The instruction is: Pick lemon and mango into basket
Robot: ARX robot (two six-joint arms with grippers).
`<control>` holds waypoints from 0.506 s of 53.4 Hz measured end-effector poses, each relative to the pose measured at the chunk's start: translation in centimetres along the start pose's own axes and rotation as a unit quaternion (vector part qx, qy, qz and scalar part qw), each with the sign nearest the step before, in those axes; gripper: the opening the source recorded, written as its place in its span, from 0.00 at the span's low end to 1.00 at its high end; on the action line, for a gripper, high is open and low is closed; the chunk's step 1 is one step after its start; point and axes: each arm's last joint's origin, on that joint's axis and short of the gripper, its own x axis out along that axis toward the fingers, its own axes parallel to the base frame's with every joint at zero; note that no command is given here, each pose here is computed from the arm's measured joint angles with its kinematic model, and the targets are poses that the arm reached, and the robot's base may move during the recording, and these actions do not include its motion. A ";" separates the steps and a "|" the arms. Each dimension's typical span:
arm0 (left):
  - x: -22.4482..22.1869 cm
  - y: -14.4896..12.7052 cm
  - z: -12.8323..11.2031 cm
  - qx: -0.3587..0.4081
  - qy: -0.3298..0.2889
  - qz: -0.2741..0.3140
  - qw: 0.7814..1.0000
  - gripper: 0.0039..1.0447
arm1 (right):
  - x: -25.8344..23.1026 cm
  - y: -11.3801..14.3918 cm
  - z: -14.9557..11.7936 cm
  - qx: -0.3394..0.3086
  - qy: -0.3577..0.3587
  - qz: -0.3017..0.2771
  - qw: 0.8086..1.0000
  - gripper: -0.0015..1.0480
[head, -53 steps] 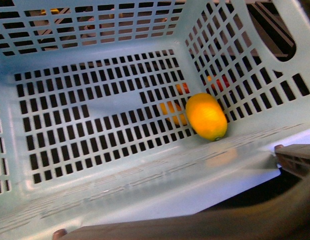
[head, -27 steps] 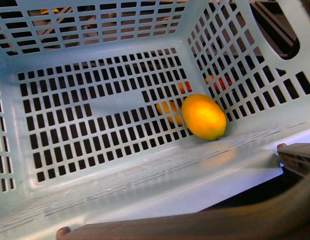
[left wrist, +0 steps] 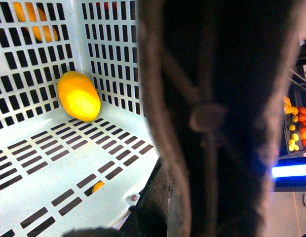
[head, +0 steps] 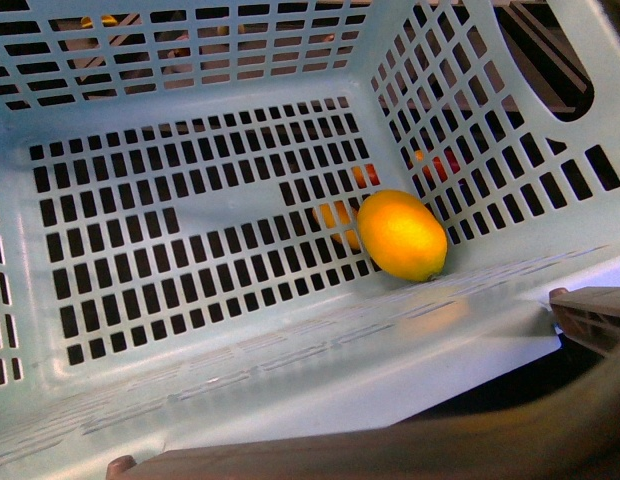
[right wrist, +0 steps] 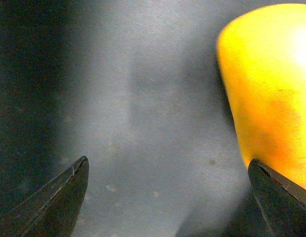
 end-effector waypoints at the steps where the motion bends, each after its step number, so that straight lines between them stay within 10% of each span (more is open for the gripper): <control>1: 0.0 0.0 0.0 0.000 0.000 0.000 1.000 0.05 | 0.0 -0.2 0.0 0.002 0.002 -0.003 1.000 0.92; 27: 0.0 0.0 0.0 0.000 0.000 0.000 1.000 0.05 | -1.0 -1.3 1.9 0.039 -0.005 -0.010 0.999 0.92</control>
